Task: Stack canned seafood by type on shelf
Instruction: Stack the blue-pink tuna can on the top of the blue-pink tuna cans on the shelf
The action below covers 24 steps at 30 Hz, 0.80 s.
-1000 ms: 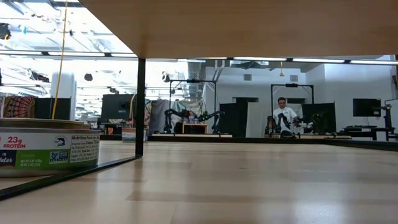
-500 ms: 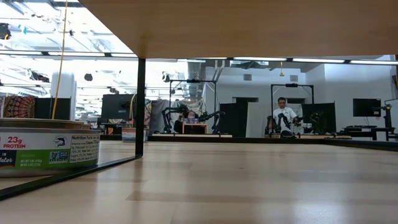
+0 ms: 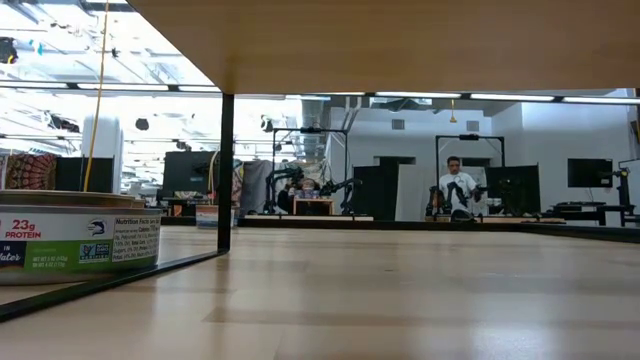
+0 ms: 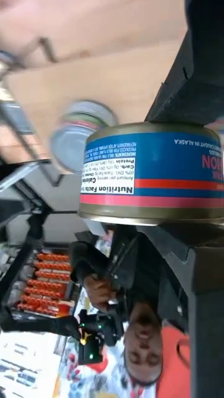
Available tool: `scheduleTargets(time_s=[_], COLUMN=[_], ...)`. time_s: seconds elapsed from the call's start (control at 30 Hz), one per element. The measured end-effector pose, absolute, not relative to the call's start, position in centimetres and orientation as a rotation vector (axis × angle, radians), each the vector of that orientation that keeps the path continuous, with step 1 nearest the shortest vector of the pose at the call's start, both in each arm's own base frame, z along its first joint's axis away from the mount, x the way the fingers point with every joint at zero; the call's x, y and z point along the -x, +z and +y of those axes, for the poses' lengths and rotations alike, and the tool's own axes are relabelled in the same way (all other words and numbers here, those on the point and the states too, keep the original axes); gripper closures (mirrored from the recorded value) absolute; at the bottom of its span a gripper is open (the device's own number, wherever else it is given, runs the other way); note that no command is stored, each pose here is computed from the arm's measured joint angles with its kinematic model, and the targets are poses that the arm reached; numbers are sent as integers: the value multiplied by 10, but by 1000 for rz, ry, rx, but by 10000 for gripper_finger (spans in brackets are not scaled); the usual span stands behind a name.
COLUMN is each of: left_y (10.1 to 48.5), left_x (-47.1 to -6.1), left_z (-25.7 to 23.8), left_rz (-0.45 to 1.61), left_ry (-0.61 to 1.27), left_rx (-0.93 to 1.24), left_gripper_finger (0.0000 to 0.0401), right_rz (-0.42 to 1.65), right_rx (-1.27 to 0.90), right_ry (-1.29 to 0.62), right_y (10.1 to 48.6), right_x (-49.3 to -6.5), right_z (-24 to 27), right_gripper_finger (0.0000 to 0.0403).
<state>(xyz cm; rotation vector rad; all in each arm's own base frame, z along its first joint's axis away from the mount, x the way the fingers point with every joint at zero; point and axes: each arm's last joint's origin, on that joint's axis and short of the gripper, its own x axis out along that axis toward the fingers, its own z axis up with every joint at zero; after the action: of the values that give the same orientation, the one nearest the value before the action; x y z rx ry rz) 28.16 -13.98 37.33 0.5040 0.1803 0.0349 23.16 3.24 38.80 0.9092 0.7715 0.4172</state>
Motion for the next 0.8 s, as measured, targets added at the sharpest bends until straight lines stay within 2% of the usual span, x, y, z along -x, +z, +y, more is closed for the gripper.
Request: scheduleTargets(time_s=[0.13, 0.3, 0.8], left_y=[374, 376, 381], left_x=[-277, -276, -276], left_z=[-147, -148, -145], left_rz=[177, 165, 118], left_ry=[86, 123, 240], left_rx=[-485, -431, -317], left_gripper_finger=[82, 82, 82], right_rz=[942, 1048, 1160], right_rx=[-1022, -1044, -970], right_ry=[421, 466, 530], right_y=[377, 373, 355], right_x=[-233, -231, -241], right_z=[52, 77, 107], right_gripper_finger=[179, 179, 178])
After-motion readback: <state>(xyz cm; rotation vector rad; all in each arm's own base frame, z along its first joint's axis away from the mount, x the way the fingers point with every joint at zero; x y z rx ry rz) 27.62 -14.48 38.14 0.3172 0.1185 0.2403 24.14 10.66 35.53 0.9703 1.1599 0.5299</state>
